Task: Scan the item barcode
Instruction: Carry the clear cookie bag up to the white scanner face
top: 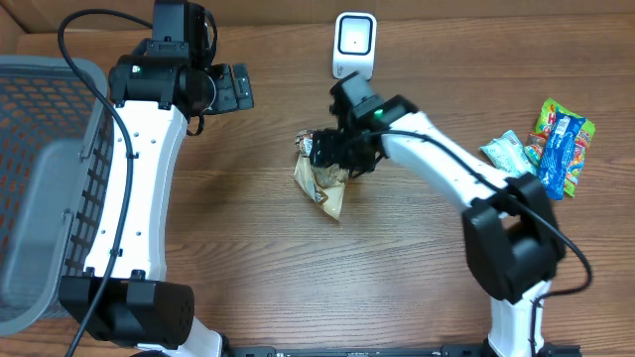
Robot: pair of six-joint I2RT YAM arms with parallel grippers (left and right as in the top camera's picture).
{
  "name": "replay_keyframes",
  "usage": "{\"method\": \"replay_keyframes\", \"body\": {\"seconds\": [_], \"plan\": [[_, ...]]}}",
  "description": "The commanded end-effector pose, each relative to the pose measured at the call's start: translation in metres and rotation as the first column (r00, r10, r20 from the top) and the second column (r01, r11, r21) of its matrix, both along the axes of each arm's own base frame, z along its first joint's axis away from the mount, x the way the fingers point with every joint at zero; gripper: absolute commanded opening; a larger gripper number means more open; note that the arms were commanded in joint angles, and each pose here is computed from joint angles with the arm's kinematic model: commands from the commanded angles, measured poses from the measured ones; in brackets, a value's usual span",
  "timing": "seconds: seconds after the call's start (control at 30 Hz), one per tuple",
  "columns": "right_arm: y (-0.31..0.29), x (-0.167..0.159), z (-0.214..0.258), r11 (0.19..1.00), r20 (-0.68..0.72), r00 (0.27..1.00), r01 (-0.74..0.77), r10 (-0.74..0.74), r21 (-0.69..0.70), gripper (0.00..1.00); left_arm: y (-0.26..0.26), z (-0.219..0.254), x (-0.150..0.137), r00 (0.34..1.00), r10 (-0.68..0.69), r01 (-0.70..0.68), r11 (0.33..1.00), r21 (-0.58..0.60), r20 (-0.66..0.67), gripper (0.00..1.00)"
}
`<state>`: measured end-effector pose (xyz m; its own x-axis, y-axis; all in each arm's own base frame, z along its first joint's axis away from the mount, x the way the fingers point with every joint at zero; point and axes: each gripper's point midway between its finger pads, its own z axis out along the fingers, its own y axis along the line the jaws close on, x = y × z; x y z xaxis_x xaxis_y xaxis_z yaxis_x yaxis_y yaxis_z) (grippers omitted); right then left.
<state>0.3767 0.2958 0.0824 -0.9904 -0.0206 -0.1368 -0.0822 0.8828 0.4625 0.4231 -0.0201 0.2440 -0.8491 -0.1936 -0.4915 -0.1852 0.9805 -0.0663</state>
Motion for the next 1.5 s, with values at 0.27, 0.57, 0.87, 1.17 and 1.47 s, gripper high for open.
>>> {"method": "replay_keyframes", "body": {"seconds": [0.27, 0.57, 0.87, 1.17, 1.47], "plan": [[-0.023, 0.018, -0.026, 0.994, -0.107, 0.992, 0.072, -0.063, 0.083, 0.87, 0.0, 0.008, 0.004, 1.0, -0.001, 0.001, 1.0, 0.008, 0.023, 0.99], [-0.023, -0.003, -0.074, 0.99, -0.264, 0.959, 0.126, -0.104, 0.068, 0.87, 0.0, 0.008, 0.004, 1.0, -0.001, 0.001, 1.0, 0.008, 0.023, 1.0], [-0.011, -0.01, -0.12, 0.986, -0.329, 0.934, 0.162, -0.14, 0.039, 0.58, 0.0, 0.008, 0.004, 1.0, -0.001, 0.001, 1.0, 0.008, 0.023, 1.0], [-0.008, 0.013, -0.095, 0.983, -0.249, 0.962, 0.142, -0.109, 0.118, 0.04, 0.0, 0.008, 0.004, 1.0, -0.001, 0.001, 1.0, 0.008, 0.023, 1.0], [-0.012, 0.044, 0.02, 0.981, 0.129, 0.991, -0.056, 0.032, 0.187, 0.04, 0.0, 0.008, 0.004, 1.0, -0.001, 0.001, 1.0, 0.008, 0.023, 1.0]]}}
